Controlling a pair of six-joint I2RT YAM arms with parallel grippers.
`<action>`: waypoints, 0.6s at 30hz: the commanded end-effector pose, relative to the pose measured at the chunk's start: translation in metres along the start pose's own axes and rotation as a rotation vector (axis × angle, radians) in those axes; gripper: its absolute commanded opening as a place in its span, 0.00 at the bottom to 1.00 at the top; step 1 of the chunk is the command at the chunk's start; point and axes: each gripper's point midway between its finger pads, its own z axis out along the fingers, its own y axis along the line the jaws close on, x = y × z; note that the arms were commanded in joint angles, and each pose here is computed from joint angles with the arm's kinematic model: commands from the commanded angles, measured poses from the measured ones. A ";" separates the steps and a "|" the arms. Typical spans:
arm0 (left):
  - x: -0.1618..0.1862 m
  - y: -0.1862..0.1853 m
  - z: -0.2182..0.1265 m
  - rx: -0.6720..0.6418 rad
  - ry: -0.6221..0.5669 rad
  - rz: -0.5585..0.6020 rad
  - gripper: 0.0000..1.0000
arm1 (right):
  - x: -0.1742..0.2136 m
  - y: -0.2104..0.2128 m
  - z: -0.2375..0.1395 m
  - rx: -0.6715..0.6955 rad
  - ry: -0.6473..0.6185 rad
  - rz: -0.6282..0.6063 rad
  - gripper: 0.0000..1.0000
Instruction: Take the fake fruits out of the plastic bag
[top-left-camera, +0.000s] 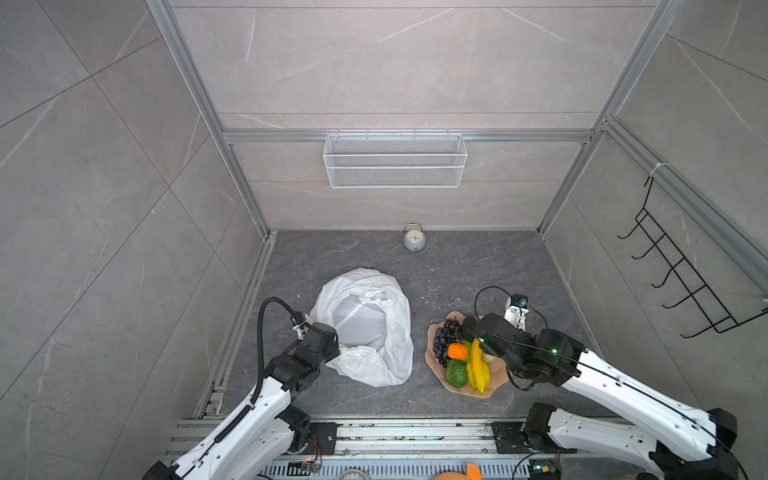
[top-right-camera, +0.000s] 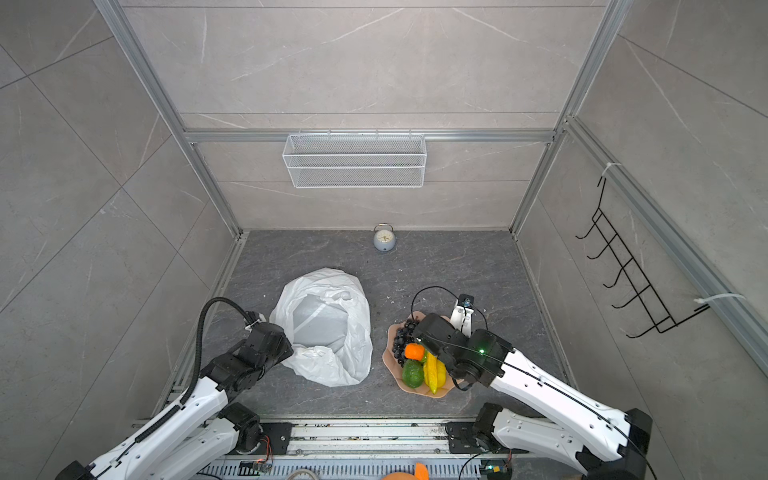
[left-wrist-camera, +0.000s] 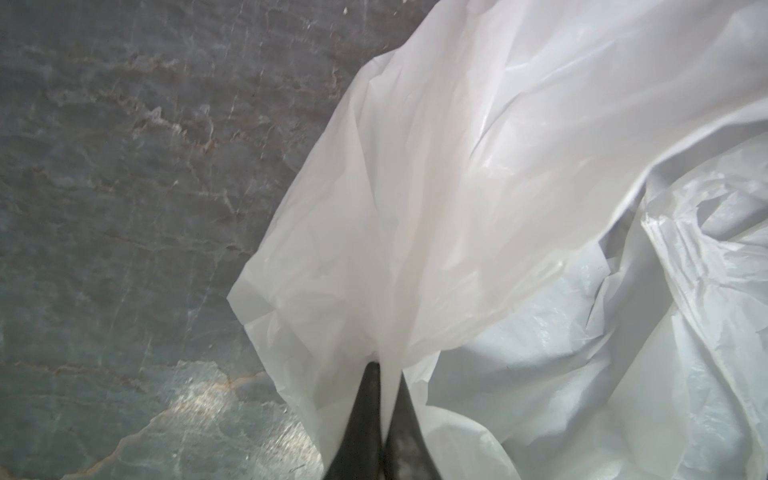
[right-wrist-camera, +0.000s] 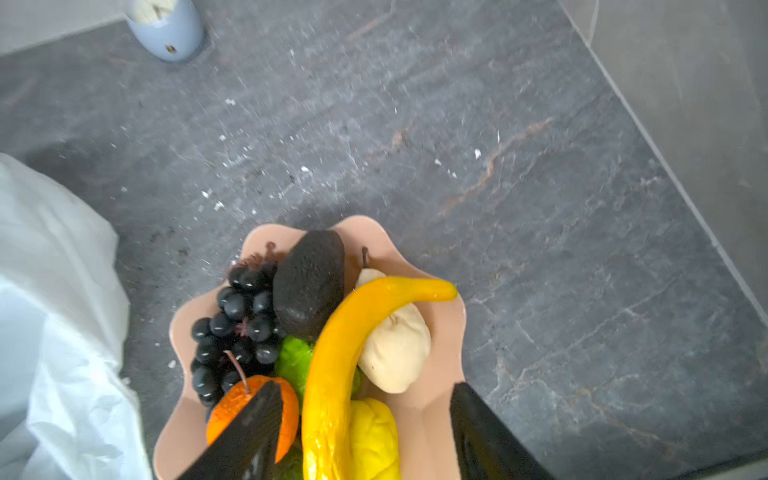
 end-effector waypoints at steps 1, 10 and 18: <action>-0.038 -0.038 -0.002 0.088 -0.083 0.053 0.00 | -0.023 0.001 -0.010 -0.013 -0.089 -0.091 0.67; -0.099 -0.080 0.029 0.111 -0.076 0.081 0.00 | -0.034 0.016 -0.017 -0.104 -0.139 -0.107 0.67; -0.141 -0.088 0.056 0.083 -0.071 0.086 0.00 | -0.034 0.004 -0.018 -0.100 -0.173 -0.087 0.68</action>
